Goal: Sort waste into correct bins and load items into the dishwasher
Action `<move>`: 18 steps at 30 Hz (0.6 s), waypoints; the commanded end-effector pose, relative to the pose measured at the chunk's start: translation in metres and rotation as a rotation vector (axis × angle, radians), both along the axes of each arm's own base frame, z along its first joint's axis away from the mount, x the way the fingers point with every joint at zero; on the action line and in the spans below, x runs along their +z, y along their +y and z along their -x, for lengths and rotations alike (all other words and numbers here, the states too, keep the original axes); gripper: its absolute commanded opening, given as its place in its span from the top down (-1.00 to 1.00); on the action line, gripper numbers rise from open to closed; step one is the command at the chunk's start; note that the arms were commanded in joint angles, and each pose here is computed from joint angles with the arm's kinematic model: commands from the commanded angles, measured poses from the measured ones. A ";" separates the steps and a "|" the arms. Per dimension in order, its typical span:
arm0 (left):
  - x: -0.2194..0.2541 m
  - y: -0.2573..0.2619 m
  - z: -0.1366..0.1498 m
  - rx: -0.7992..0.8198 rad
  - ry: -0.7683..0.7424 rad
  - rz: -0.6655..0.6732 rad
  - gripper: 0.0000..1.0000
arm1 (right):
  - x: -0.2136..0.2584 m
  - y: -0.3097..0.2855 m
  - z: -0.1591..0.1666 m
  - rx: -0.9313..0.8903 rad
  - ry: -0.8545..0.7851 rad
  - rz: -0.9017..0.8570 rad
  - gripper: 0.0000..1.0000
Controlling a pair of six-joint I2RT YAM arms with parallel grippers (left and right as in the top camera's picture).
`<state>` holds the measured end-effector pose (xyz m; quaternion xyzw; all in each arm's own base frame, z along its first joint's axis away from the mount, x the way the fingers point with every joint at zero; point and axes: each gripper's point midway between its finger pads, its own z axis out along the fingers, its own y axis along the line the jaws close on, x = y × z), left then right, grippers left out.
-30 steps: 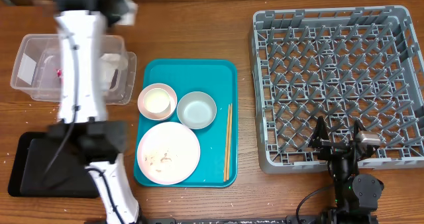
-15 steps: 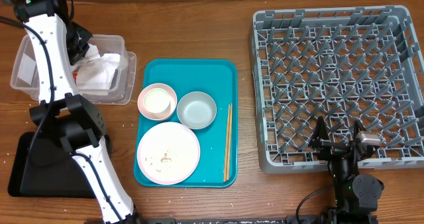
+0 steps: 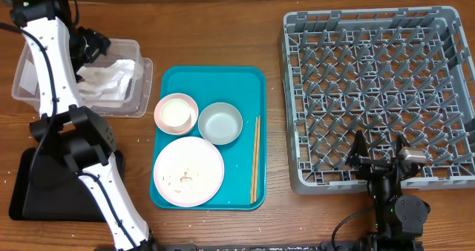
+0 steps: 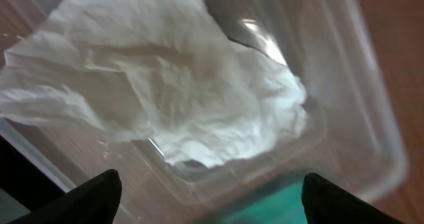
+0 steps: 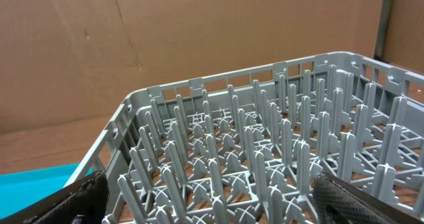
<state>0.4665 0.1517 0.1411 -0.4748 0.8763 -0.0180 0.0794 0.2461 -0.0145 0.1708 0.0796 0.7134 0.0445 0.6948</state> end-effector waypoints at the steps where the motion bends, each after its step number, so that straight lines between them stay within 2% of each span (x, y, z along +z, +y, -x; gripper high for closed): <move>1: 0.096 -0.019 0.014 -0.072 -0.221 0.042 -0.75 | -0.001 -0.003 0.000 -0.015 -0.005 0.004 -1.00; 3: 0.126 -0.027 0.027 -0.094 -0.271 0.033 -0.73 | -0.001 -0.003 0.000 -0.015 -0.005 0.004 -1.00; 8: 0.203 -0.049 0.087 -0.155 -0.376 -0.032 -0.72 | -0.001 -0.003 0.000 -0.015 -0.005 0.004 -1.00; 11: 0.249 -0.075 0.115 -0.314 -0.497 -0.098 -0.72 | -0.001 -0.003 0.000 -0.015 -0.005 0.004 -1.00; 14: 0.293 -0.112 0.150 -0.461 -0.623 -0.170 -0.83 | -0.001 -0.003 0.000 -0.015 -0.005 0.004 -1.00; 18: 0.318 -0.143 0.178 -0.555 -0.714 -0.186 -0.99 | -0.001 -0.003 0.000 -0.015 -0.005 0.004 -1.00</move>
